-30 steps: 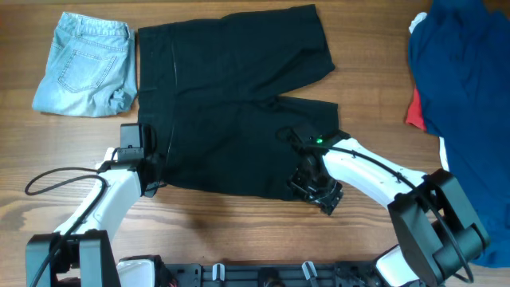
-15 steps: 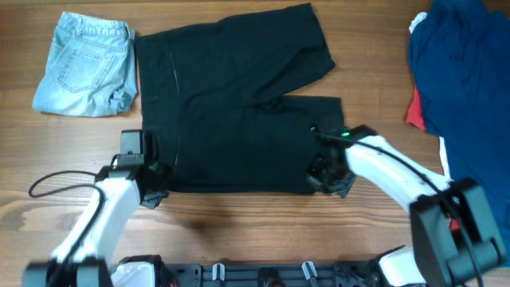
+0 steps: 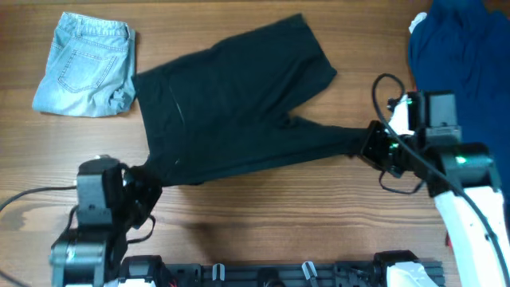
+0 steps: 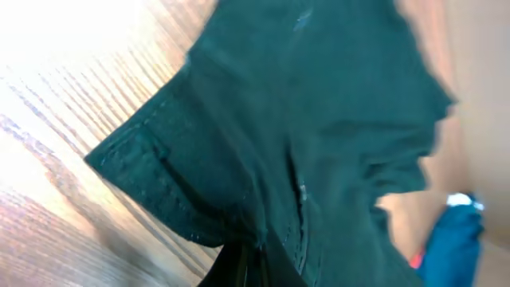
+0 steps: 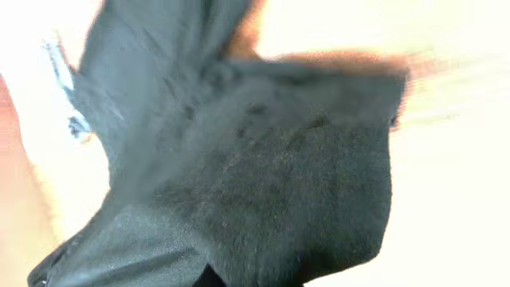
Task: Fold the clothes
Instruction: 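Lift both hems and fold them up toward the waistband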
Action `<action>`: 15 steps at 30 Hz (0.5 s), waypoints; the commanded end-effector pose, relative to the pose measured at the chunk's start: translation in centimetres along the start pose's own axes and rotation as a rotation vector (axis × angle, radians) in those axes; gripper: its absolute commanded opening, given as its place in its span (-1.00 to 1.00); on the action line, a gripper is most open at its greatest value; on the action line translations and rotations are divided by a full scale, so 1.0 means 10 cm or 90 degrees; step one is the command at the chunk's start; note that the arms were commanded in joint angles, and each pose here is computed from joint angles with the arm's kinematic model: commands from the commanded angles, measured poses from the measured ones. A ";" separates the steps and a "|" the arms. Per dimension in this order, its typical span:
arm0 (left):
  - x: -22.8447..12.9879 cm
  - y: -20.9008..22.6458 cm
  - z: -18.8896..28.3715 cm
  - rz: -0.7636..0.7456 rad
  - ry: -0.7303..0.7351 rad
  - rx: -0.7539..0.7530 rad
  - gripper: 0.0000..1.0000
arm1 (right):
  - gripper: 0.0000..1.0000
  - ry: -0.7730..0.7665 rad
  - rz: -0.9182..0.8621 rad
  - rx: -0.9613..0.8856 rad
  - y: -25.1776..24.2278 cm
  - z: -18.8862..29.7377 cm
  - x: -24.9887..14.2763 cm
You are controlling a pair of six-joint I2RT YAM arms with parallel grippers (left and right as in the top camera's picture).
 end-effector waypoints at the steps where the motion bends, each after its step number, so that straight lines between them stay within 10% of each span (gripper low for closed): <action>1: 0.30 0.15 0.36 -0.015 -0.122 0.073 -0.92 | -0.91 -0.164 0.015 -0.063 -0.10 0.47 0.43; 15: 0.45 0.30 0.47 -0.024 -0.148 0.174 -0.92 | -0.91 -0.138 0.146 -0.030 0.31 -0.03 0.98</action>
Point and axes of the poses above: each gripper's point midway between its finger pads, its own z axis back along the fingers, its own y axis along the line the jaws close on, x = y × z, the point moved 1 cm from there along z, back along the fingers, and after that the axes turned 12 degrees about -z, right-handed, at the moved point
